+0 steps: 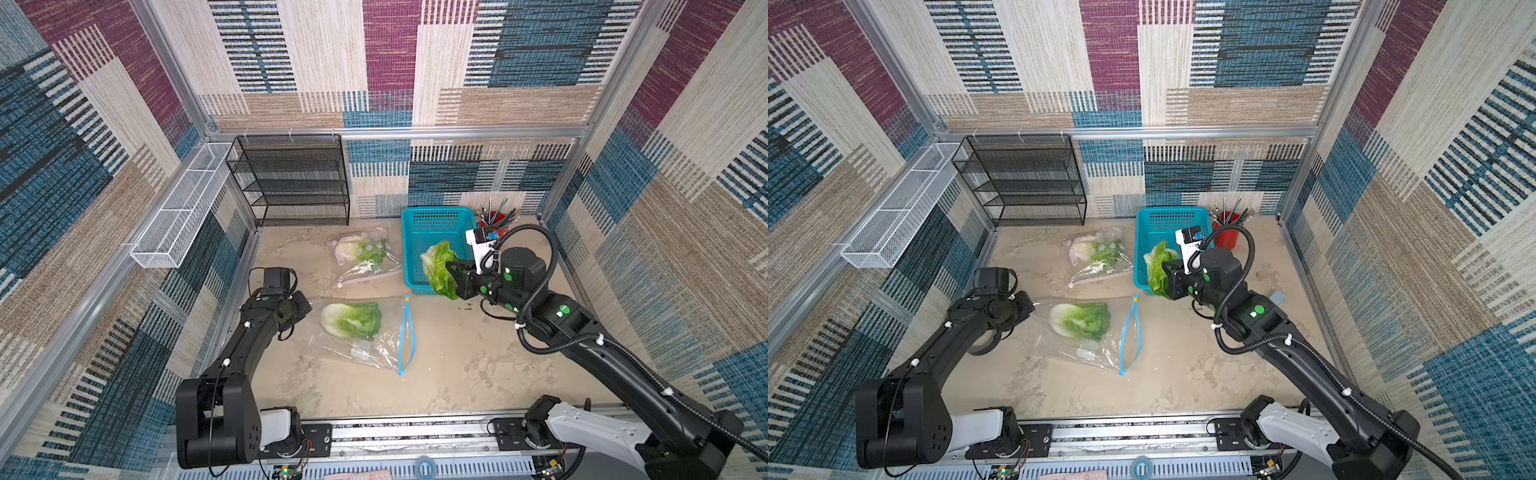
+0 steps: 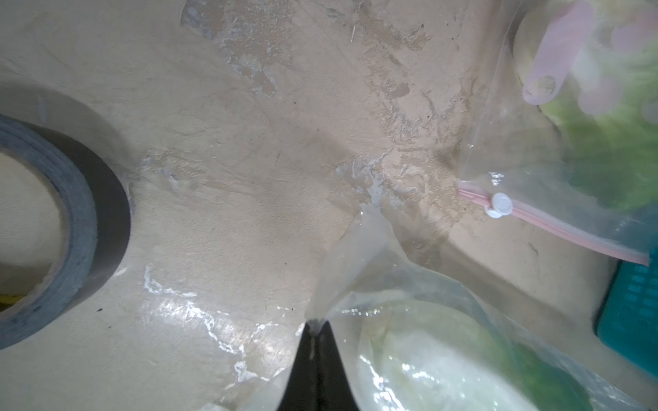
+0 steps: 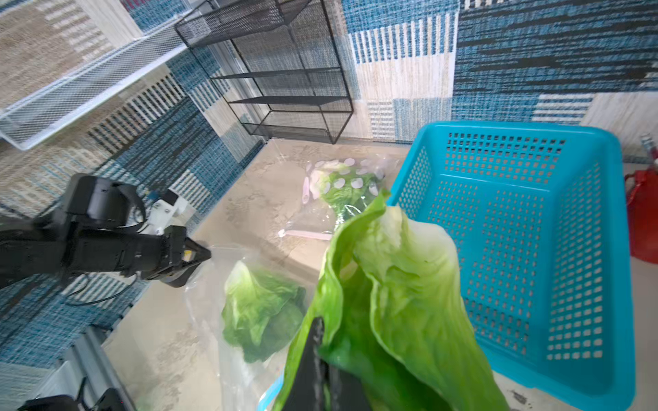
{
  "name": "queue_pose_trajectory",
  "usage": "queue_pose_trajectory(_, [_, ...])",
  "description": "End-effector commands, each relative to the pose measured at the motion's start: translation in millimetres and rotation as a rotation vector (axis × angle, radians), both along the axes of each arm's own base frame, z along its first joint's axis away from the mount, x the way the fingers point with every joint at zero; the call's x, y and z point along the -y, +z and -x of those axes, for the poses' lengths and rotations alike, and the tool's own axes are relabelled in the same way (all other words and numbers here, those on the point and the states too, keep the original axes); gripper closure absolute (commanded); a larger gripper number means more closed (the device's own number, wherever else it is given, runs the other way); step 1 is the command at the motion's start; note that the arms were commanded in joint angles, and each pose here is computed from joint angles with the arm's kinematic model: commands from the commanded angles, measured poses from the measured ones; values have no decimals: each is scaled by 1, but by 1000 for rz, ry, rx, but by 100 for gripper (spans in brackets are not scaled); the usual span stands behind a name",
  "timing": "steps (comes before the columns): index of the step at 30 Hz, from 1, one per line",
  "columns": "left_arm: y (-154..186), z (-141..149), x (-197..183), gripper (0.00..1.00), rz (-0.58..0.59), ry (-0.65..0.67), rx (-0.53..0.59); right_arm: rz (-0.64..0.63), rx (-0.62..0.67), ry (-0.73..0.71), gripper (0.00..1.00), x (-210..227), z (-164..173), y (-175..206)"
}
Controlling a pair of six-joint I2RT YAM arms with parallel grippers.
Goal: Open the zip-top bag and take out the chinese cabbages
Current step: Place the Chinese cabbage in the basket.
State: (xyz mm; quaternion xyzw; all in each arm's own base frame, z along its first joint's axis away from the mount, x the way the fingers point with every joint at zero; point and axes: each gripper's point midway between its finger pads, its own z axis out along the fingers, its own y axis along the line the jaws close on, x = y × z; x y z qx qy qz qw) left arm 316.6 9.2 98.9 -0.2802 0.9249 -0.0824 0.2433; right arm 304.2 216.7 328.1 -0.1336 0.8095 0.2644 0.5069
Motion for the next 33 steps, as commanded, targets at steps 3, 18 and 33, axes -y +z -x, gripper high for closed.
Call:
queue_pose_trajectory(3, [3,4,12,100,62,-29,2,45,117,2,100,-6,-56,17])
queue_pose_trajectory(18, [-2,21,17,100,79,-39,-8,150,83,-60,100,-4,-226,-28])
queue_pose_trajectory(33, [-1,23,22,100,91,-56,-7,123,-2,-70,100,-11,-254,-94])
